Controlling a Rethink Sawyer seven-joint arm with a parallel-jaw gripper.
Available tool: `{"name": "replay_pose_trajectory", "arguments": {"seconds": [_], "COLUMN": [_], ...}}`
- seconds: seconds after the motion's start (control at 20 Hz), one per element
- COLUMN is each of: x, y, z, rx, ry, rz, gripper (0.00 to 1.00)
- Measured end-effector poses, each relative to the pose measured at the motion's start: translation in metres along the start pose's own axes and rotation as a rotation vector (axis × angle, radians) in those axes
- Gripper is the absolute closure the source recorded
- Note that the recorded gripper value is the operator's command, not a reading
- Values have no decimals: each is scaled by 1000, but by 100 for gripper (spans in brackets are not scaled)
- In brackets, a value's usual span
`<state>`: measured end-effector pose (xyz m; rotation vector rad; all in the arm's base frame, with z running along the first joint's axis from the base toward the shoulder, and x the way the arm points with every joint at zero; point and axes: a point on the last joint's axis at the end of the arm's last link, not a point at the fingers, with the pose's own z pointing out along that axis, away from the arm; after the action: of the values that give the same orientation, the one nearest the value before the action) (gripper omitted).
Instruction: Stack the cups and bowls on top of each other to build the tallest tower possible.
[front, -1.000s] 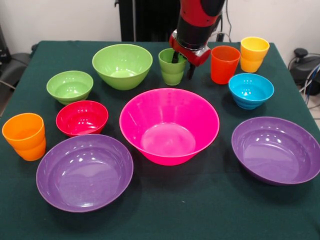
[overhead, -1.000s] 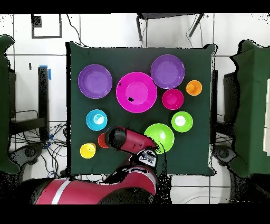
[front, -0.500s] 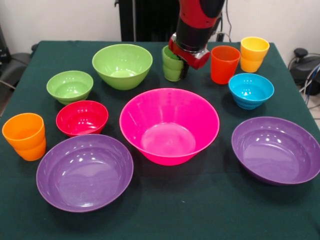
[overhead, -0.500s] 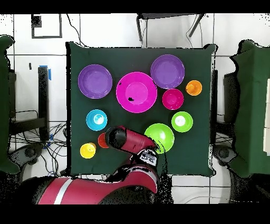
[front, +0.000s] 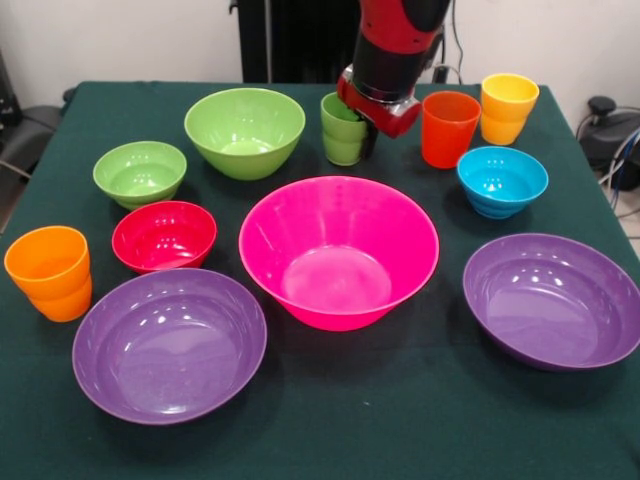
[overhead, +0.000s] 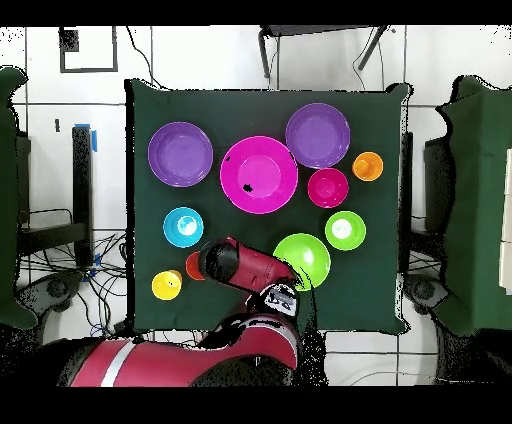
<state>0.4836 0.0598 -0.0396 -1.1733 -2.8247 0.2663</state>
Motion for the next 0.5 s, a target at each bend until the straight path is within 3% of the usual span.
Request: {"name": "replay_pose_trajectory", "arguments": {"seconds": [0.5], "x": [-7], "y": [6], "z": [-29], "rx": [-12], "ry": [-70], "rz": [-22], "gripper": [100]}}
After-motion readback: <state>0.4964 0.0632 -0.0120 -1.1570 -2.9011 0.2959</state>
